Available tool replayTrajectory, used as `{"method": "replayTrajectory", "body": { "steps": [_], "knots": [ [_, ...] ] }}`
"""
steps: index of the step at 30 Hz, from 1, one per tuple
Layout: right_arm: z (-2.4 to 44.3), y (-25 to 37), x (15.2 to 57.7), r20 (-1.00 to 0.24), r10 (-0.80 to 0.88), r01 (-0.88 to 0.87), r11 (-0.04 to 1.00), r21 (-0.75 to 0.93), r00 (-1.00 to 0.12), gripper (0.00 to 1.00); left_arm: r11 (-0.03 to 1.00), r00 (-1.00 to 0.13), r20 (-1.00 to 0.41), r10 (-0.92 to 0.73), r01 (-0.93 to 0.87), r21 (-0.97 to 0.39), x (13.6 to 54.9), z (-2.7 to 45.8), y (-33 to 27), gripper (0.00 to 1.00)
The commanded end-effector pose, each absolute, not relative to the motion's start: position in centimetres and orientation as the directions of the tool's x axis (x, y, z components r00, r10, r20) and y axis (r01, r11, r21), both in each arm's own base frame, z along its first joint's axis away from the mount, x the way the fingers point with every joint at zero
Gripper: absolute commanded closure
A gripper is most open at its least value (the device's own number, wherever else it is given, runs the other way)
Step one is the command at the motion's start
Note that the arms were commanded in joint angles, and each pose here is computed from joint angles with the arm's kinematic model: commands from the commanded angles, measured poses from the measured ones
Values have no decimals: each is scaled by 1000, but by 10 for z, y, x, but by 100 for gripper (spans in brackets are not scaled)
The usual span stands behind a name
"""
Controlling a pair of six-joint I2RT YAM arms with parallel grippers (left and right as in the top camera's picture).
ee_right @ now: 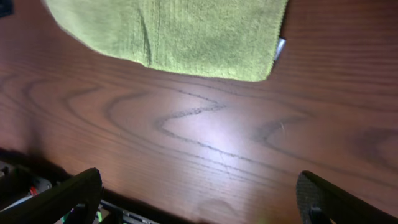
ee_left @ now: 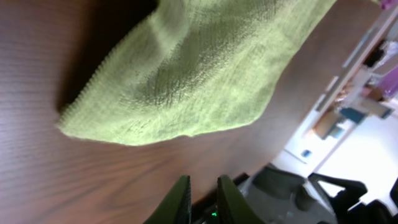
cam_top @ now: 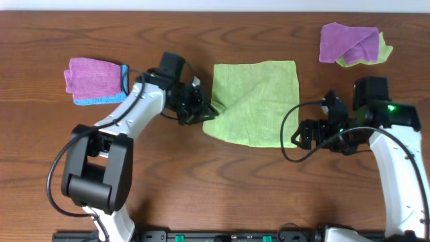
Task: Fold the cloth
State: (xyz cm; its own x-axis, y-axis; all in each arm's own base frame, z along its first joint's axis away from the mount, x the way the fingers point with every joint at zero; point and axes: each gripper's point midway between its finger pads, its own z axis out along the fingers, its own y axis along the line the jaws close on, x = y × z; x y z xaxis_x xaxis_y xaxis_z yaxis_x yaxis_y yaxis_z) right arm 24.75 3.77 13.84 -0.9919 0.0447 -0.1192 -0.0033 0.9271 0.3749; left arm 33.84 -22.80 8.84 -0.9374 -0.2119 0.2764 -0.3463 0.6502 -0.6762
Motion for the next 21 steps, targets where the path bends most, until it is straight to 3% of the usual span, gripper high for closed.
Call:
{"method": "replayTrajectory", "body": {
  "steps": [1,6,8,11,16,21],
  "knots": [
    [137,42,246,-117,60,7,913,409,-991,1,717,-978,130,-163,-208,-666,353,98,-213,82],
    [136,42,248,-126,60,3,913,407,-990,1,732,-980,122,-156,-198,-652,352,98,-210,77],
    [136,41,249,-129,60,2,914,406,-990,1,754,-978,128,-167,-210,-622,350,93,-205,69],
    [135,39,251,-141,59,-1,920,392,-988,1,804,-972,130,-195,-235,-547,346,83,-192,50],
    [127,40,256,-163,60,-11,916,402,-985,1,848,-959,179,-220,-279,-452,329,70,-176,30],
    [102,47,252,-171,72,-13,892,451,-983,1,845,-939,257,-228,-322,-427,307,55,-173,28]
  ]
}}
